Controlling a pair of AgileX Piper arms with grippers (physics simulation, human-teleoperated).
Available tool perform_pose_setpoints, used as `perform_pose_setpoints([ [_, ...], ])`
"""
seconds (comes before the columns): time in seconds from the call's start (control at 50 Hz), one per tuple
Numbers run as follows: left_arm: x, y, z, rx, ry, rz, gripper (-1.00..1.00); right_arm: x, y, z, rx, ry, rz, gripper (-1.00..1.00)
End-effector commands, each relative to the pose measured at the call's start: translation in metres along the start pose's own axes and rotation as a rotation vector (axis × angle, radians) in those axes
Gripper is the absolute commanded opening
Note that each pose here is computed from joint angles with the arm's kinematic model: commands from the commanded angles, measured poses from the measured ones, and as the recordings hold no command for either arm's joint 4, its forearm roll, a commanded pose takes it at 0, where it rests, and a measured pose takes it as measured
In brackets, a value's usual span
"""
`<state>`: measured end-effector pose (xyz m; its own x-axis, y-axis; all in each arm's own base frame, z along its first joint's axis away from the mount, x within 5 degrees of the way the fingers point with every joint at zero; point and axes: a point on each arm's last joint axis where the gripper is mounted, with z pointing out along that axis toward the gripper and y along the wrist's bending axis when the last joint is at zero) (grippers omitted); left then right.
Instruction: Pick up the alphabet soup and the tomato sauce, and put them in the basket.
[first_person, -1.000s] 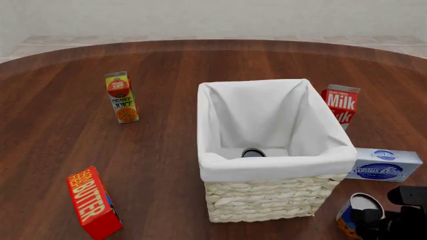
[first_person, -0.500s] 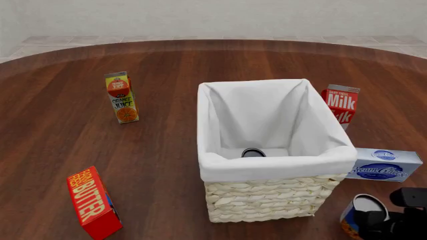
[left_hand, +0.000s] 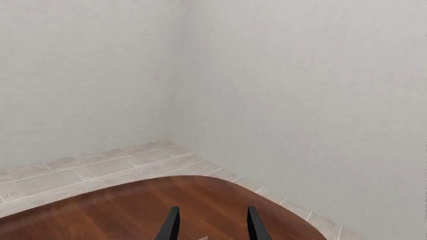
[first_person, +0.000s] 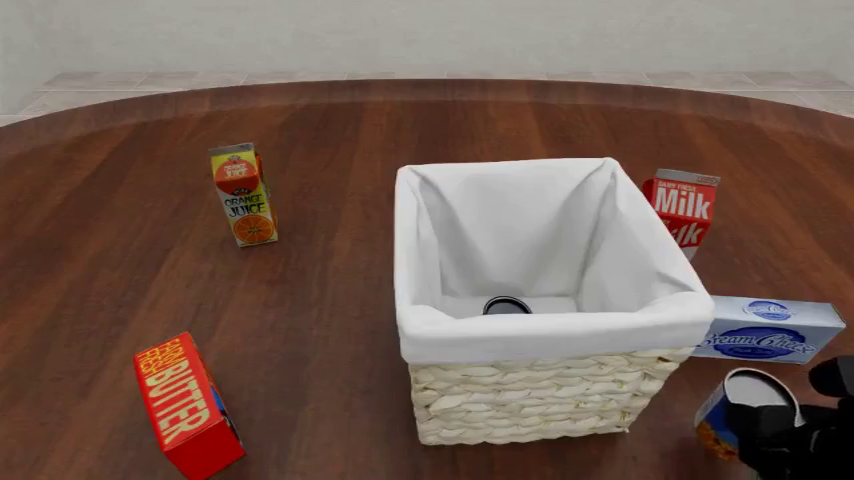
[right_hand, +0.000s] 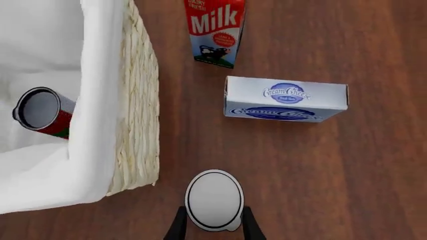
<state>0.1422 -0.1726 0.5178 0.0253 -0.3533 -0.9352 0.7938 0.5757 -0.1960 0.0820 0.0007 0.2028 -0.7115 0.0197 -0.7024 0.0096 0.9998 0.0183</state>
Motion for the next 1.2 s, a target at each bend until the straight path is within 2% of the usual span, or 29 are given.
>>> perform_pose_setpoints([
  [0.02, 0.0, 0.0, 0.0, 0.001, -0.001, -0.002, 1.0, -0.017, 0.0, -0.01, 0.003, -0.041, 0.016, -1.0],
  [0.14, -0.001, 0.0, -0.001, -0.001, -0.003, -0.001, 1.0, -0.029, 0.0, -0.022, 0.005, -0.07, 0.012, -1.0],
  [0.3, 0.0, 0.0, -0.001, 0.001, -0.005, -0.005, 1.0, -0.033, 0.0, -0.034, 0.002, -0.084, -0.001, -1.0],
  [0.38, 0.0, -0.001, -0.002, 0.005, -0.005, -0.006, 1.0, -0.044, 0.0, -0.041, 0.006, -0.105, -0.008, -1.0],
  [0.58, -0.001, -0.001, -0.002, 0.004, -0.006, -0.004, 1.0, -0.048, 0.0, -0.055, 0.007, -0.123, -0.026, -1.0],
  [0.8, -0.004, -0.002, -0.003, 0.009, -0.01, -0.003, 1.0, -0.066, 0.001, -0.084, 0.012, -0.179, -0.048, -1.0],
  [1.2, -0.005, -0.003, -0.004, 0.01, -0.012, -0.003, 1.0, -0.094, 0.001, -0.108, 0.02, -0.248, -0.086, -1.0],
])
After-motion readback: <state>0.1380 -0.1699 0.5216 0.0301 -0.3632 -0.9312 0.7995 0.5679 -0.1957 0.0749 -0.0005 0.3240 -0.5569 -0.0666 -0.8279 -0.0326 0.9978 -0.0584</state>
